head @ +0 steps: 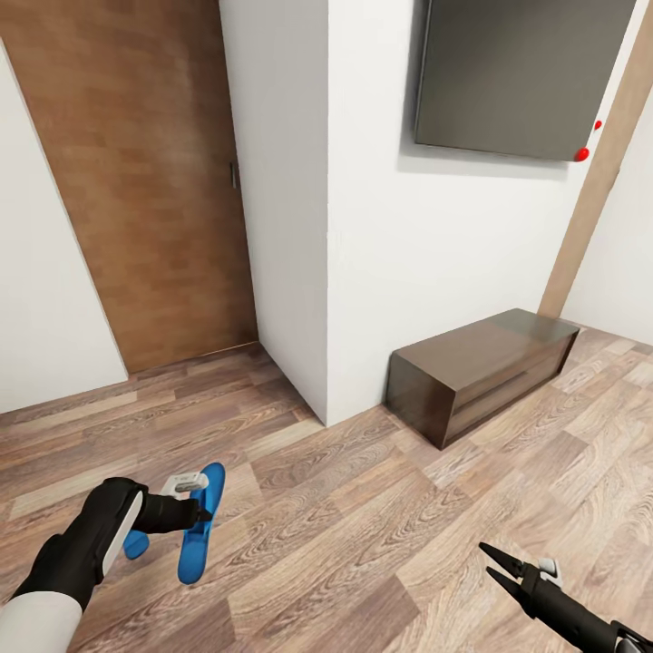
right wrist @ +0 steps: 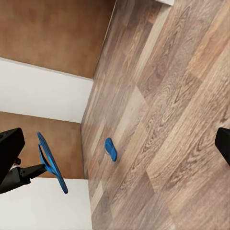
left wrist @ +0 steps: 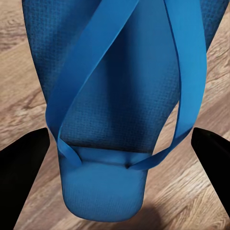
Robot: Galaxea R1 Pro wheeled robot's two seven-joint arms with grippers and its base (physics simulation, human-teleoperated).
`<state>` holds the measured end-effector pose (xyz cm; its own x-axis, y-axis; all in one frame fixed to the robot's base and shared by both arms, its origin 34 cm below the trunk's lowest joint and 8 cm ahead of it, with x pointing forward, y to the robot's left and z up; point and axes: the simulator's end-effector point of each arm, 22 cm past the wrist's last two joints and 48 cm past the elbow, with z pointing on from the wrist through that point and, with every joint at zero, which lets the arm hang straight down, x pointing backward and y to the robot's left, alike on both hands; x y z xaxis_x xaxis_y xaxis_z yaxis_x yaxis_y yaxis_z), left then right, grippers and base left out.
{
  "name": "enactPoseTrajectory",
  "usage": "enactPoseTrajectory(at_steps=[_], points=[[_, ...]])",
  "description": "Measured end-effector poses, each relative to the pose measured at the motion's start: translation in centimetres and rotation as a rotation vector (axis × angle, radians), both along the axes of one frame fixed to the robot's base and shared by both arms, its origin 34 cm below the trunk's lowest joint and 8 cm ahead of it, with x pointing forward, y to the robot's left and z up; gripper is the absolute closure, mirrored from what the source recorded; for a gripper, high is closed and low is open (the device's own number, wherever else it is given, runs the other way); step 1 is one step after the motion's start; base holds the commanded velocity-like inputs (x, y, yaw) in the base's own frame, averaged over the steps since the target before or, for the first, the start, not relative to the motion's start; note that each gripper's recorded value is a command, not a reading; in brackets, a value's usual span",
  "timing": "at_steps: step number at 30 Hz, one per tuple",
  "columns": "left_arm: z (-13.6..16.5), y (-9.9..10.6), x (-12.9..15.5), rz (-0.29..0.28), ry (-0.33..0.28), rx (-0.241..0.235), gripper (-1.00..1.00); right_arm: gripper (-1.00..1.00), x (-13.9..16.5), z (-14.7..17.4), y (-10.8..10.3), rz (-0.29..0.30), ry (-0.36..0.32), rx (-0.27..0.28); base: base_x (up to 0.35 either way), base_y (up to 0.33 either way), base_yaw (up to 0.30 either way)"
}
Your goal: In the bedroom, move the book from the bed onto either nightstand, and place the two sandals side by side next to the bed.
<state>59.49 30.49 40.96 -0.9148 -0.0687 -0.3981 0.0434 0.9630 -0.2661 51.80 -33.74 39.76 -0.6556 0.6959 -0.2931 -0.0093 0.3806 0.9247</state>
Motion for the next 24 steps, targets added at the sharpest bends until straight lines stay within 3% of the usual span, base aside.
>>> enactPoseTrajectory(at_steps=[12,24], points=[[-0.03,-0.01,-0.03,0.000,0.002,0.000,1.00,-1.00,-0.12,-0.17,0.16,0.009,-0.003,-0.013,0.000,0.000,0.006],[-0.35,-0.09,-0.08,0.000,0.008,-0.001,1.00,-1.00,-0.07,-0.34,-0.01,0.001,0.000,-0.010,0.000,0.000,0.172]])
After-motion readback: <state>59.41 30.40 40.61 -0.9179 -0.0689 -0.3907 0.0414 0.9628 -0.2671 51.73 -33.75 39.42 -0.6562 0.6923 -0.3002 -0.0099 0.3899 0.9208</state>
